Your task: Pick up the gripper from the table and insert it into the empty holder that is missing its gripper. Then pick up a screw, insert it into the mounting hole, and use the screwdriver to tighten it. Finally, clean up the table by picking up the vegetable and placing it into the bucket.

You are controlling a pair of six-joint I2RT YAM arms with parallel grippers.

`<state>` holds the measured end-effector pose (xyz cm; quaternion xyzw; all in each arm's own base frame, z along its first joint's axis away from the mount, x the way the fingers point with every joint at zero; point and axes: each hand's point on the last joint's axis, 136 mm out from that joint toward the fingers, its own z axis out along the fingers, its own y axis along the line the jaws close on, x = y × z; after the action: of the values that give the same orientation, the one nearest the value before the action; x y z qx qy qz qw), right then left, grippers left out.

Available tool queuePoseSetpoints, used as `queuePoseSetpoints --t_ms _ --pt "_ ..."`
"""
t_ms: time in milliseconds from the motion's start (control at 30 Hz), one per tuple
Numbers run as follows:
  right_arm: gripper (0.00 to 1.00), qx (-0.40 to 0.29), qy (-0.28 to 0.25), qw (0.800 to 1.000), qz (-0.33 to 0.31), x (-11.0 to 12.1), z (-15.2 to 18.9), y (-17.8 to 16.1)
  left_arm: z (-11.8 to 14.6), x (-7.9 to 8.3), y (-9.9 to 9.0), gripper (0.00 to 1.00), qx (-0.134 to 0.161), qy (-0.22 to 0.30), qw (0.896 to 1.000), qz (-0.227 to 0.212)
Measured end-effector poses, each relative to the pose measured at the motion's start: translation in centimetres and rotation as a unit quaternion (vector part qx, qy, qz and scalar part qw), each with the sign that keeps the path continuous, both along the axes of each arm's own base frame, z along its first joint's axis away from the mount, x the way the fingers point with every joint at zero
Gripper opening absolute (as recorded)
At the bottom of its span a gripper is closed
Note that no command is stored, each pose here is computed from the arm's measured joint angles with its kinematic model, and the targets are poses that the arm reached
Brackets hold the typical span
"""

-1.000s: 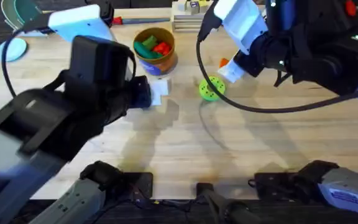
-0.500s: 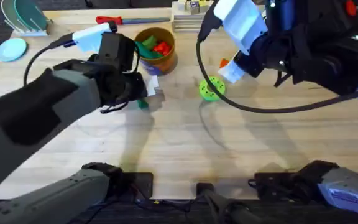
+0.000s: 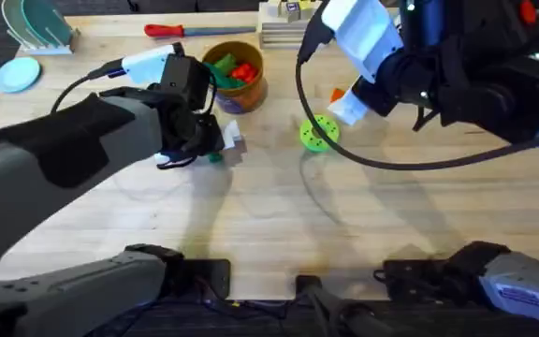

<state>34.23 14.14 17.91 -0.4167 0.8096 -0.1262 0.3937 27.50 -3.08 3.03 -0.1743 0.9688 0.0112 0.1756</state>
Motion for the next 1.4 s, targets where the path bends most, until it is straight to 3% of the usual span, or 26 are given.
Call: queuePoseSetpoints --t_ms 67,200,267,467,600,700,833,967,1133,1233,1267,1333,1400 --pt "0.991 0.0 0.0 1.0 0.0 0.0 0.0 0.0 0.0 0.0 0.0 0.746 -0.001 0.0 1.0 0.005" --pt "0.991 0.0 0.0 1.0 0.0 0.0 0.0 0.0 0.5 0.0 0.0 0.08 0.0 0.006 1.0 0.007" --pt "0.992 0.0 0.0 1.0 0.0 0.0 0.0 0.0 1.2 0.0 0.0 0.015 0.001 0.01 1.0 0.008" --pt "0.991 0.0 0.0 1.0 0.0 0.0 0.0 0.0 6.9 0.6 -0.1 0.011 -0.002 -0.002 1.0 0.009" --pt "0.99 0.0 0.0 1.0 0.0 0.0 0.0 0.0 12.9 2.6 -0.5 0.009 -0.017 -0.074 0.997 0.009" --pt "0.991 0.0 0.0 1.0 0.0 0.0 0.0 0.0 17.3 5.2 -1.1 0.009 -0.039 -0.164 0.986 0.008" --pt "0.991 0.0 0.0 1.0 0.0 0.0 0.0 0.0 20.5 8.4 -2.8 0.008 -0.085 -0.247 0.965 -0.006" --pt "0.991 0.0 0.0 1.0 0.0 0.0 0.0 0.0 20.3 11.3 -4.2 0.008 -0.119 -0.271 0.955 -0.005" --pt "0.991 0.0 0.0 1.0 0.0 0.0 0.0 0.0 17.2 13.9 -5.3 0.008 -0.138 -0.253 0.958 0.001" --pt "0.991 0.0 0.0 1.0 0.0 0.0 0.0 0.0 15.6 14.7 -5.9 0.033 -0.148 -0.238 0.96 -0.002" --pt "0.992 0.0 0.0 1.0 0.0 0.0 0.0 0.0 15.2 14.7 -6.0 0.069 -0.149 -0.232 0.961 -0.001" --pt "0.991 0.0 0.0 1.0 0.0 0.0 0.0 0.0 14.6 14.6 -6.1 0.275 -0.152 -0.222 0.963 -0.001" --pt "0.991 0.006 0.001 1.0 -0.006 0.0 0.0 0.0 14.6 14.6 -6.2 0.583 -0.155 -0.221 0.963 -0.002"
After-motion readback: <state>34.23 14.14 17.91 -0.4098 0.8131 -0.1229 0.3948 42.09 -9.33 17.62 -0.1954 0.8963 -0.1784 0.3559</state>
